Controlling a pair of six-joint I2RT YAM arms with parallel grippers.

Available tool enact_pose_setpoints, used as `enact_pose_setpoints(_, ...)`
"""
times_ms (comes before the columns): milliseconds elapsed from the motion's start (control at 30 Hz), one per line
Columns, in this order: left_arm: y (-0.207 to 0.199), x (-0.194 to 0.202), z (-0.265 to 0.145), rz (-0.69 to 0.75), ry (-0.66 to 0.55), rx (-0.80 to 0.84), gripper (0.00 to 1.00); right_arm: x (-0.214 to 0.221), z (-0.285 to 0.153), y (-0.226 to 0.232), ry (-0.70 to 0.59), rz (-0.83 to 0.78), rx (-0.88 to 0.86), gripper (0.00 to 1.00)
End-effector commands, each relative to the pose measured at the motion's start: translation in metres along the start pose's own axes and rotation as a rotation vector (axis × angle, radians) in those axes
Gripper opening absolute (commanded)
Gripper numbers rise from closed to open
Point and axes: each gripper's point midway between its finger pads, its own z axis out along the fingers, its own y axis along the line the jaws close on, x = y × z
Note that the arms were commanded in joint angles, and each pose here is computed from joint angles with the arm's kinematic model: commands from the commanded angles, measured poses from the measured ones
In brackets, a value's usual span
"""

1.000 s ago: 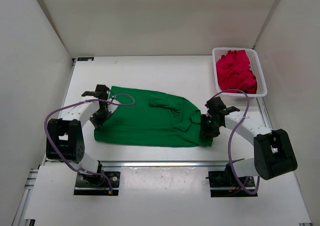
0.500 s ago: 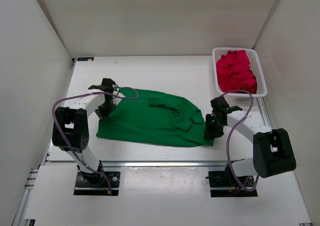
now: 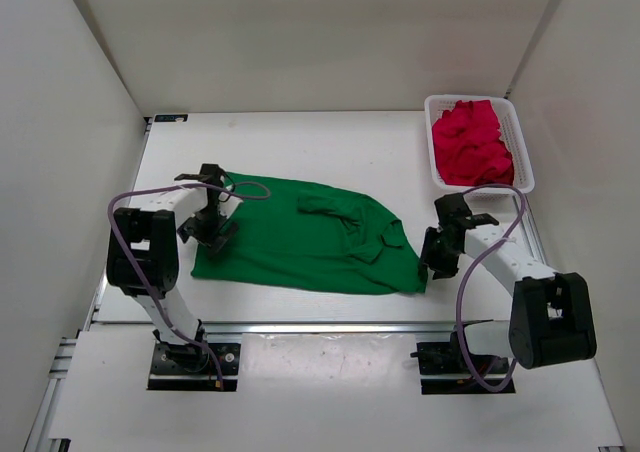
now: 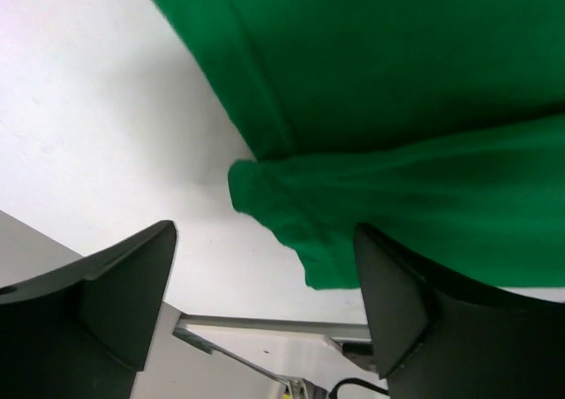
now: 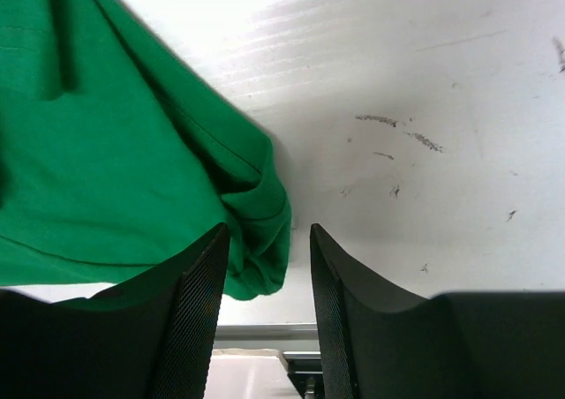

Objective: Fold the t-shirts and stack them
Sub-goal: Fold the flattened tshirt in 1/3 of the way, then grap the side of the flattened tshirt furthest away from the robot with both arms

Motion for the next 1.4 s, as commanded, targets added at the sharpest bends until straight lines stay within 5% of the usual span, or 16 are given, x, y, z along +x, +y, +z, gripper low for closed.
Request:
enact_pose_setpoints(0,-0.004,0.021,-0.011,-0.075,0.013,0.055,0.93,0.012,0.007,-0.004,0.053,0.055,0.011,0.47)
enact_pose_setpoints(200,-0.031,0.032,-0.002,-0.057,0.044,0.133,0.88,0.024,0.023,0.013,0.122,0.083,-0.1,0.37)
enact_pose_setpoints(300,-0.044,0.022,-0.002,-0.028,0.034,0.157,0.82,0.027,0.025,0.013,0.147,0.115,-0.107,0.12)
enact_pose_setpoints(333,-0.045,0.02,0.0,-0.031,0.032,0.158,0.75,0.029,0.025,0.009,0.153,0.122,-0.102,0.0)
enact_pose_setpoints(367,-0.049,0.022,0.001,-0.019,0.045,0.164,0.69,0.029,0.023,0.007,0.152,0.131,-0.092,0.0)
enact_pose_setpoints(467,-0.051,0.023,0.004,-0.028,0.073,0.17,0.25,0.03,0.014,-0.012,0.15,0.231,-0.044,0.0)
enact_pose_setpoints(600,-0.048,0.04,0.007,-0.046,0.128,0.165,0.14,0.029,0.001,-0.029,0.128,0.366,-0.016,0.0)
enact_pose_setpoints(767,-0.049,0.05,-0.001,-0.03,0.138,0.16,0.18,0.036,-0.005,-0.038,0.187,0.381,0.07,0.03)
enact_pose_setpoints(1033,-0.043,0.054,-0.028,-0.051,0.114,0.203,0.67,-0.022,-0.054,-0.003,-0.067,0.116,0.055,0.56)
enact_pose_setpoints(1200,0.002,-0.003,-0.066,-0.142,-0.127,0.136,0.83,-0.091,-0.093,0.073,-0.234,-0.152,-0.057,0.57)
enact_pose_setpoints(1367,0.034,-0.091,-0.082,-0.223,-0.339,0.104,0.86,-0.121,-0.057,0.15,-0.15,-0.433,-0.163,0.57)
